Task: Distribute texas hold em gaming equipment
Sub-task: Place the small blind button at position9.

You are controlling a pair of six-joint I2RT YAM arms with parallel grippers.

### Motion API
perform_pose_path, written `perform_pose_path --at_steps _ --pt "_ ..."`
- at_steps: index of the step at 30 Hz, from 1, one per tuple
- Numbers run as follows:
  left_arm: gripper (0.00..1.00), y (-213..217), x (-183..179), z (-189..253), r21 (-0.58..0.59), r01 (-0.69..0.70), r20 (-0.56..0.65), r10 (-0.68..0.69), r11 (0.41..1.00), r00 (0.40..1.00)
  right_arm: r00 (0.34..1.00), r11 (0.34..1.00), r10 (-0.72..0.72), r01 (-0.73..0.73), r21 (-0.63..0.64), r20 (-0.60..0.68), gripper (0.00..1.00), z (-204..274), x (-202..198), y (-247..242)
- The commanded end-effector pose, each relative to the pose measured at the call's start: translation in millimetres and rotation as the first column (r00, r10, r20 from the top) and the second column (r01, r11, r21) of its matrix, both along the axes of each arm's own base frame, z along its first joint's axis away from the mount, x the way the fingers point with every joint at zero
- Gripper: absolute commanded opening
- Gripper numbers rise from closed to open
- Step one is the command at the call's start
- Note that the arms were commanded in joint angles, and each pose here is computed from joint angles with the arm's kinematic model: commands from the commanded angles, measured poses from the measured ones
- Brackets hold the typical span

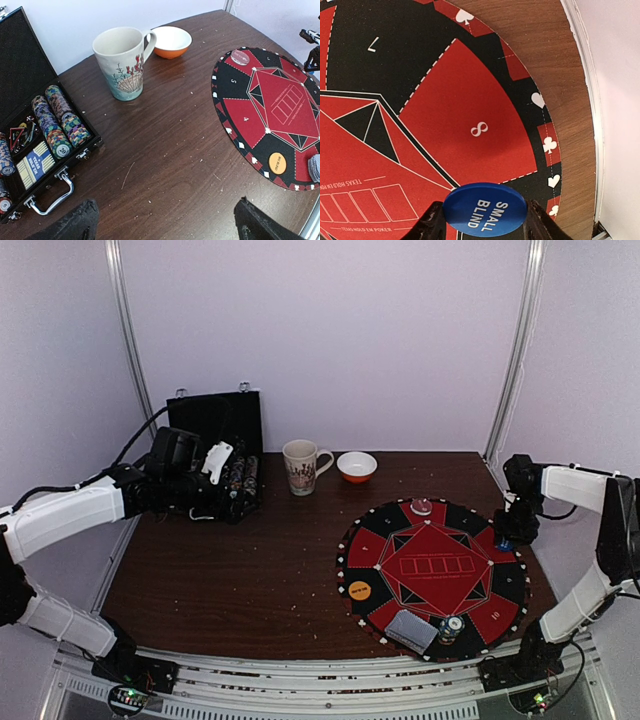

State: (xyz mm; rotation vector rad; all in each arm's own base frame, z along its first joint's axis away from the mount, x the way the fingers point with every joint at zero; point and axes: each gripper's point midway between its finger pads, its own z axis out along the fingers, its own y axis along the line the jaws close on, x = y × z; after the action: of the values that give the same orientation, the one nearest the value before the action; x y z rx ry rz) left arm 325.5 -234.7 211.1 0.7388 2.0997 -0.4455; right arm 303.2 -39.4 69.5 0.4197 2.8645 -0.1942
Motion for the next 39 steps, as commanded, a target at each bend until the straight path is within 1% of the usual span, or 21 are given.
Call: perform_pose_path --at_steps 1,11,16,29,36,39 --pt "0.98 -11 5 17 -0.041 0.028 0.041 -0.026 0.999 0.999 1.0 1.0 -0.012 0.013 -0.011 0.026 0.32 6 0 -4" --pt "0.98 -16 7 37 -0.12 0.025 0.105 -0.013 0.992 0.994 0.998 0.999 -0.029 0.028 0.021 0.054 0.3 3 3 1" --pt "0.98 -15 7 46 -0.14 0.029 0.131 -0.01 0.99 0.991 0.997 0.999 -0.034 0.032 0.038 0.065 0.3 1 4 3" --pt "0.98 -19 7 50 -0.17 0.038 0.135 -0.015 0.985 0.991 0.996 0.998 -0.042 0.038 0.044 0.08 0.29 1 7 3" --pt "0.98 -18 8 49 -0.168 0.026 0.135 -0.003 0.985 0.991 0.996 0.995 -0.057 0.052 0.08 0.066 0.29 -7 5 8" --pt "0.98 -16 8 48 -0.161 0.015 0.135 0.007 0.987 0.991 0.998 0.993 -0.054 0.052 0.103 0.014 0.29 -21 1 12"
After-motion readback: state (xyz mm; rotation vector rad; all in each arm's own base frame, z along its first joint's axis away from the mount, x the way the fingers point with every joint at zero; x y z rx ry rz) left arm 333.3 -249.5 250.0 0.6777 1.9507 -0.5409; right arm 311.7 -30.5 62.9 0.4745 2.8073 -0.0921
